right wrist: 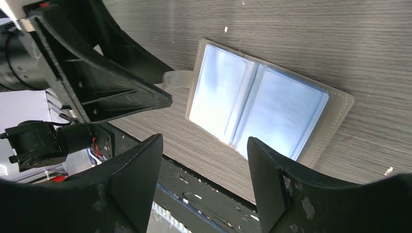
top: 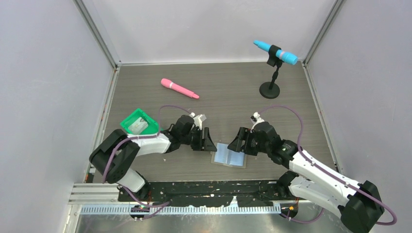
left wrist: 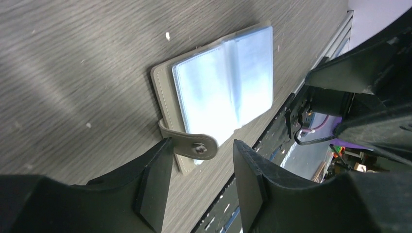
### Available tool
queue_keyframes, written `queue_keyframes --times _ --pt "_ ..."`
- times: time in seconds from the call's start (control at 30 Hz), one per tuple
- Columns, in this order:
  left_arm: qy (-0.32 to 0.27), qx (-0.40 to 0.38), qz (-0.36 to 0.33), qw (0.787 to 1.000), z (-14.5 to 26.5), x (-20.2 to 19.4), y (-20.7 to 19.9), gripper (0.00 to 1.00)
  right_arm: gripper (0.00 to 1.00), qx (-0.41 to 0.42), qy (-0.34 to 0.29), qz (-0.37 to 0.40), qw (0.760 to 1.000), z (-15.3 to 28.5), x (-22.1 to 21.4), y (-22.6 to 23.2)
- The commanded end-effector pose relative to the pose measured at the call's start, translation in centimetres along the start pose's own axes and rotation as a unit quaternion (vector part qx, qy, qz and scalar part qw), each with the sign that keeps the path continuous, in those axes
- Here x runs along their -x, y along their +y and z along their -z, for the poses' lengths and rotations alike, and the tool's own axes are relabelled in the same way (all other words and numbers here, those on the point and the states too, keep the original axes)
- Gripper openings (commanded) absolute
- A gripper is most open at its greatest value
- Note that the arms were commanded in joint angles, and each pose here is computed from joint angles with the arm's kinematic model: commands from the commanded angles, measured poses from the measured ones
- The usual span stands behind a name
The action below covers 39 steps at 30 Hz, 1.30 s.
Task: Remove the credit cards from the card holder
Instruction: Remove the credit card from the card holder.
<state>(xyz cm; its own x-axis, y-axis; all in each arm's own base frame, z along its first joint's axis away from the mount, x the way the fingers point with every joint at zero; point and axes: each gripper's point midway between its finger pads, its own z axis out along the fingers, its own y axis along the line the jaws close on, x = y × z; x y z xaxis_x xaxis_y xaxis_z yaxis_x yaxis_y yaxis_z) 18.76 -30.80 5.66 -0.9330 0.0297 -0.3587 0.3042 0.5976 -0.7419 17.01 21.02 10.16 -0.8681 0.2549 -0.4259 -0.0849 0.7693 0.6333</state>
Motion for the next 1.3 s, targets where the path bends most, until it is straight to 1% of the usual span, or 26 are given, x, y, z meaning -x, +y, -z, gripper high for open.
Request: queue_keyframes --times 0.0,0.17,0.27,0.4,0.5,0.6,0.63,0.67,0.77,0.9,1.07,1.27 --pt "-0.011 -0.033 -0.023 0.999 -1.7 1.4 -1.9 0.51 0.71 -0.004 -0.034 0.01 0.999 0.8 1.4 0.2" --pt "-0.005 -0.009 -0.018 1.0 -2.6 0.9 -0.4 0.49 0.71 0.002 -0.029 0.013 0.999 0.8 1.0 0.1" --pt "0.002 0.021 -0.018 1.0 -2.6 0.4 0.9 0.47 0.7 0.009 -0.025 0.012 1.0 0.6 0.6 0.0" --pt "-0.004 0.038 -0.032 0.999 -2.6 0.3 1.5 0.46 0.69 0.014 -0.021 0.009 1.0 0.4 0.4 0.1" --pt "-0.003 0.035 -0.034 0.999 -2.9 0.3 1.5 0.42 0.69 0.015 -0.021 0.012 1.0 0.3 0.5 0.2" --pt "0.002 0.025 -0.03 0.999 -3.2 0.2 1.1 0.3 0.68 0.016 -0.017 0.011 1.0 0.0 0.6 0.4" --pt "0.003 0.025 -0.027 0.999 -3.2 0.2 1.1 0.24 0.68 0.016 -0.015 0.011 1.0 -0.2 0.6 0.5" --pt "0.002 0.023 -0.026 0.999 -3.2 0.2 1.0 0.16 0.68 0.016 -0.009 0.009 1.0 -0.3 0.4 0.5" --pt "-0.004 0.015 -0.02 1.0 -2.6 0.2 0.5 0.0 0.68 0.023 -0.005 0.007 1.0 -0.8 0.4 0.8" --pt "-0.035 0.003 -0.007 0.999 -1.0 0.6 -0.7 0.0 0.68 0.024 0.003 0.007 1.0 -1.3 0.5 1.1" --pt "-0.075 -0.007 0.014 0.997 1.1 0.7 -1.5 0.0 0.73 0.018 0.006 0.012 1.0 -2.2 1.0 1.7" --pt "-0.093 -0.009 0.02 0.995 2.4 0.3 -1.4 0.0 0.74 0.033 0.024 0.041 0.998 -3.2 0.5 3.9"
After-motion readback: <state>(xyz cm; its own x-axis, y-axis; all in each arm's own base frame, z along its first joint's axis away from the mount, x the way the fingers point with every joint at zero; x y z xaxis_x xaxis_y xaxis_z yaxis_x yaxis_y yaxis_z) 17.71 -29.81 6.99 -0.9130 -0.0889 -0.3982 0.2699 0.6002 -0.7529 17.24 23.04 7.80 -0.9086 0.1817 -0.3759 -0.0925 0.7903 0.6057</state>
